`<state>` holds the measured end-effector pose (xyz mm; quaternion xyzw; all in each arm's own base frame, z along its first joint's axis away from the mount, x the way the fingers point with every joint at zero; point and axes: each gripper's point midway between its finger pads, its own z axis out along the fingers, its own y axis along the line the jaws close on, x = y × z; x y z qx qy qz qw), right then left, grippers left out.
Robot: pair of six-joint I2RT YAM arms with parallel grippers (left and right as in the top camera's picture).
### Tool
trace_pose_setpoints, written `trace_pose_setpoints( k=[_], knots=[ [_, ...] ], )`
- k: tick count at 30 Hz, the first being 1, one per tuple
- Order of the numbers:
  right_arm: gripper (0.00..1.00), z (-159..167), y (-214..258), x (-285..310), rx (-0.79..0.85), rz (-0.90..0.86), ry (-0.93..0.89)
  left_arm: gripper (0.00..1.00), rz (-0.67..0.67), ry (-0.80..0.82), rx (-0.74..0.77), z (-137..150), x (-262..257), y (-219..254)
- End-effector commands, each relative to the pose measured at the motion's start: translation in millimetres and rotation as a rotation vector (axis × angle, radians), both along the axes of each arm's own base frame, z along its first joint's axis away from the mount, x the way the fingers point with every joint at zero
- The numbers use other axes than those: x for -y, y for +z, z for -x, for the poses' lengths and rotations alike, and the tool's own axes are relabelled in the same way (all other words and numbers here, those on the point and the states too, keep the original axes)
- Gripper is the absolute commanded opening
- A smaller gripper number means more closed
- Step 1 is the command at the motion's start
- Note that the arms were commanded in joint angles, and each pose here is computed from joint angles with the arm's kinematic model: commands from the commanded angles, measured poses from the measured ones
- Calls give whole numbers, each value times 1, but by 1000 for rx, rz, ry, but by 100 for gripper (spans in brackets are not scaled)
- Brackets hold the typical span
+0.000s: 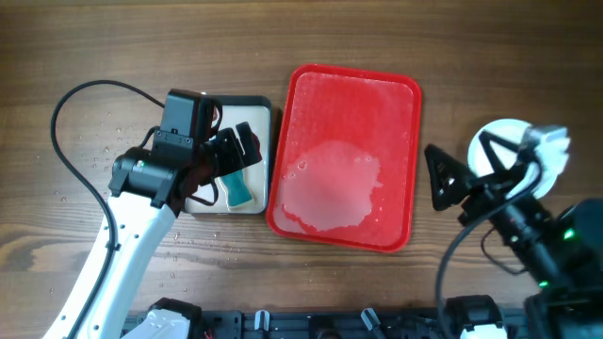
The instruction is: Clean dirty plates on tray and stack at the side
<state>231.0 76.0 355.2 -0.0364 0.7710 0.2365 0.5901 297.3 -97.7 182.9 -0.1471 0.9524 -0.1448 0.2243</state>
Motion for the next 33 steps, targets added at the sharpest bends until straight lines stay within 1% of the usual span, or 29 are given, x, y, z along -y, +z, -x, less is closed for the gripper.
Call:
trace_pose_setpoints(
  k=[1,2,7,11,14,29,33],
  knots=[
    [100,0,-76,17,-23,100,-84,100,9,-3,18,-2,1,6],
    [100,5,-112,17,-16,98,-85,100,9,-3,18,-2,1,6],
    [100,4,-148,21,147,85,-114,100,9,-3,18,-2,1,6],
    [100,-4,-180,20,171,52,-117,100,9,-3,19,-2,1,6],
    [100,-8,-174,19,247,35,-123,100,9,-3,19,-2,1,6],
    [100,-7,-176,16,240,37,-109,100,9,-3,19,-2,1,6],
    [100,-7,-176,16,240,37,-109,100,35,-11,111,12,0,32]
  ],
)
